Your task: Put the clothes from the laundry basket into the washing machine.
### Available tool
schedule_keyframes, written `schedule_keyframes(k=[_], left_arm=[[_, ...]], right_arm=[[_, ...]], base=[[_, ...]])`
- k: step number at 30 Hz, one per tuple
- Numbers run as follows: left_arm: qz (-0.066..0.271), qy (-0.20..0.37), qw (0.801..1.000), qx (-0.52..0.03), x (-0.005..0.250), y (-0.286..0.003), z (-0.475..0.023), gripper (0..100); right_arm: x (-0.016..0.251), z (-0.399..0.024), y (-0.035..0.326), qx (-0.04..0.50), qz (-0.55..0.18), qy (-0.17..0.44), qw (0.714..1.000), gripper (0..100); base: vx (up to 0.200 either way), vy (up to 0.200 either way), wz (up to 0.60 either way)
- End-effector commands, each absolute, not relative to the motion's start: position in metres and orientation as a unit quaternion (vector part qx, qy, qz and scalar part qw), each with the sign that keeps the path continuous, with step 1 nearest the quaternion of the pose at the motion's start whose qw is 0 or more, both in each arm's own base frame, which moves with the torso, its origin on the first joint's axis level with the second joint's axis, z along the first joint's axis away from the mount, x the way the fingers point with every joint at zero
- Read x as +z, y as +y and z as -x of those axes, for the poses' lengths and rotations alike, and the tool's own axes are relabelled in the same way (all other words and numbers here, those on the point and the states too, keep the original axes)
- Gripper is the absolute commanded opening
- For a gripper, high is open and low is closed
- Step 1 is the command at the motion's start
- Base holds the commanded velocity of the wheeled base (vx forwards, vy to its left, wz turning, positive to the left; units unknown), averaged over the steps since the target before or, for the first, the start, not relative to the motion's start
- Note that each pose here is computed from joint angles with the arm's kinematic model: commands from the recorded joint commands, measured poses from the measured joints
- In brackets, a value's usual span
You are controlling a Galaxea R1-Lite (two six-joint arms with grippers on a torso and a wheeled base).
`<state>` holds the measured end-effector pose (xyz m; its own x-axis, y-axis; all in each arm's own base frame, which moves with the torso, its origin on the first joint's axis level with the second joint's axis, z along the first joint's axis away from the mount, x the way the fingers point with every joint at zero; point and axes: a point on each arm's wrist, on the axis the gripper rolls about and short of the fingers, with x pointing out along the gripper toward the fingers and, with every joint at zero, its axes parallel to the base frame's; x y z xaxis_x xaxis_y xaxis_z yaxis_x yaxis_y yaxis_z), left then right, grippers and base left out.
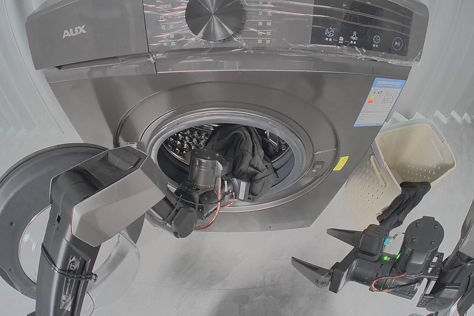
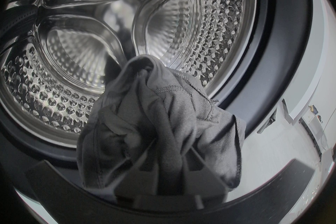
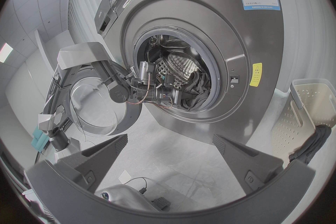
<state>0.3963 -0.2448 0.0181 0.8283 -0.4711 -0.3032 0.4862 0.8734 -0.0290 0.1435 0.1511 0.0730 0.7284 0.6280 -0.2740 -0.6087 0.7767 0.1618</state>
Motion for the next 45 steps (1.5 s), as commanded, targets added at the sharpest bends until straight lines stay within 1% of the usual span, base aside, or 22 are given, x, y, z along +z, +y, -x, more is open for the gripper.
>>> schedule_keyframes(k=[1, 2, 4, 6, 9, 14, 15, 19, 23, 24, 25, 26, 27, 29, 30, 34, 38, 39, 40, 41, 42, 45], left_arm=[[-0.007, 0.104, 0.966, -0.238, 0.035, -0.251, -0.412, 0], [-0.005, 0.100, 0.966, -0.238, 0.036, -0.251, -0.413, 0], [0.012, 0.039, 0.977, -0.208, 0.051, -0.255, -0.431, 0], [0.023, 0.008, 0.981, -0.193, 0.060, -0.253, -0.443, 0], [0.029, -0.011, 0.983, -0.180, 0.065, -0.251, -0.451, 0], [0.029, -0.010, 0.983, -0.180, 0.064, -0.250, -0.450, 0], [0.029, -0.009, 0.983, -0.181, 0.064, -0.250, -0.450, 100], [0.026, 0.003, 0.982, -0.186, 0.061, -0.253, -0.443, 100], [0.009, 0.052, 0.976, -0.212, 0.052, -0.253, -0.419, 100], [0.009, 0.052, 0.976, -0.212, 0.052, -0.253, -0.419, 100], [-0.005, 0.082, 0.969, -0.232, 0.041, -0.251, -0.407, 100], [-0.005, 0.084, 0.969, -0.233, 0.041, -0.251, -0.406, 100], [-0.013, 0.101, 0.965, -0.241, 0.034, -0.248, -0.400, 100], [-0.013, 0.101, 0.965, -0.241, 0.034, -0.248, -0.400, 100], [-0.028, 0.117, 0.963, -0.243, 0.024, -0.245, -0.396, 100], [-0.034, 0.128, 0.962, -0.240, 0.014, -0.243, -0.396, 100], [-0.040, 0.131, 0.961, -0.239, 0.010, -0.241, -0.397, 100], [-0.043, 0.138, 0.961, -0.237, 0.002, -0.241, -0.398, 100], [-0.043, 0.138, 0.961, -0.237, 0.002, -0.241, -0.398, 100], [-0.049, 0.143, 0.960, -0.237, -0.005, -0.240, -0.399, 100], [-0.051, 0.145, 0.959, -0.236, -0.006, -0.240, -0.399, 0], [-0.049, 0.138, 0.961, -0.236, -0.007, -0.242, -0.403, 0]], right_arm=[[0.073, -0.144, 0.152, 0.333, -0.030, 0.158, 0.929, 100], [0.073, -0.144, 0.152, 0.333, -0.030, 0.158, 0.929, 100], [0.073, -0.143, 0.152, 0.334, -0.030, 0.158, 0.929, 100], [0.073, -0.143, 0.152, 0.334, -0.030, 0.158, 0.929, 100], [0.073, -0.143, 0.152, 0.334, -0.030, 0.158, 0.929, 100], [0.073, -0.144, 0.151, 0.333, -0.030, 0.159, 0.929, 100], [0.073, -0.144, 0.152, 0.333, -0.030, 0.159, 0.929, 100], [0.073, -0.143, 0.152, 0.334, -0.030, 0.159, 0.929, 100], [0.073, -0.144, 0.152, 0.333, -0.030, 0.159, 0.929, 100], [0.073, -0.144, 0.152, 0.333, -0.030, 0.159, 0.929, 100], [0.073, -0.144, 0.152, 0.333, -0.030, 0.159, 0.929, 100], [0.073, -0.144, 0.152, 0.333, -0.030, 0.159, 0.929, 100], [0.072, -0.144, 0.152, 0.334, -0.029, 0.160, 0.929, 100], [0.072, -0.144, 0.152, 0.334, -0.029, 0.160, 0.929, 100], [0.072, -0.143, 0.152, 0.335, -0.029, 0.160, 0.928, 100], [0.072, -0.143, 0.152, 0.334, -0.029, 0.160, 0.928, 100], [0.072, -0.143, 0.152, 0.334, -0.029, 0.160, 0.928, 100], [0.072, -0.143, 0.152, 0.335, -0.029, 0.160, 0.928, 100], [0.072, -0.143, 0.152, 0.335, -0.029, 0.160, 0.928, 100], [0.072, -0.143, 0.153, 0.336, -0.029, 0.160, 0.928, 100], [0.072, -0.143, 0.153, 0.336, -0.029, 0.160, 0.928, 100], [0.073, -0.143, 0.152, 0.335, -0.029, 0.159, 0.928, 100]], base=[[0.000, 0.000, 0.00], [0.000, 0.000, 0.00], [0.000, 0.000, 0.00], [0.000, 0.000, 0.00], [0.000, 0.000, 0.00], [0.000, 0.000, 0.00], [0.000, 0.000, 0.00], [0.000, 0.000, 0.00], [0.000, 0.000, 0.00], [0.000, 0.000, 0.00], [0.000, 0.000, 0.00], [0.000, 0.000, 0.00], [0.000, 0.000, 0.00], [0.000, 0.000, 0.00], [0.000, 0.000, 0.00], [0.000, 0.000, 0.00], [0.000, 0.000, 0.00], [0.000, 0.000, 0.00], [0.000, 0.000, 0.00], [0.000, 0.000, 0.00], [0.000, 0.000, 0.00], [0.000, 0.000, 0.00]])
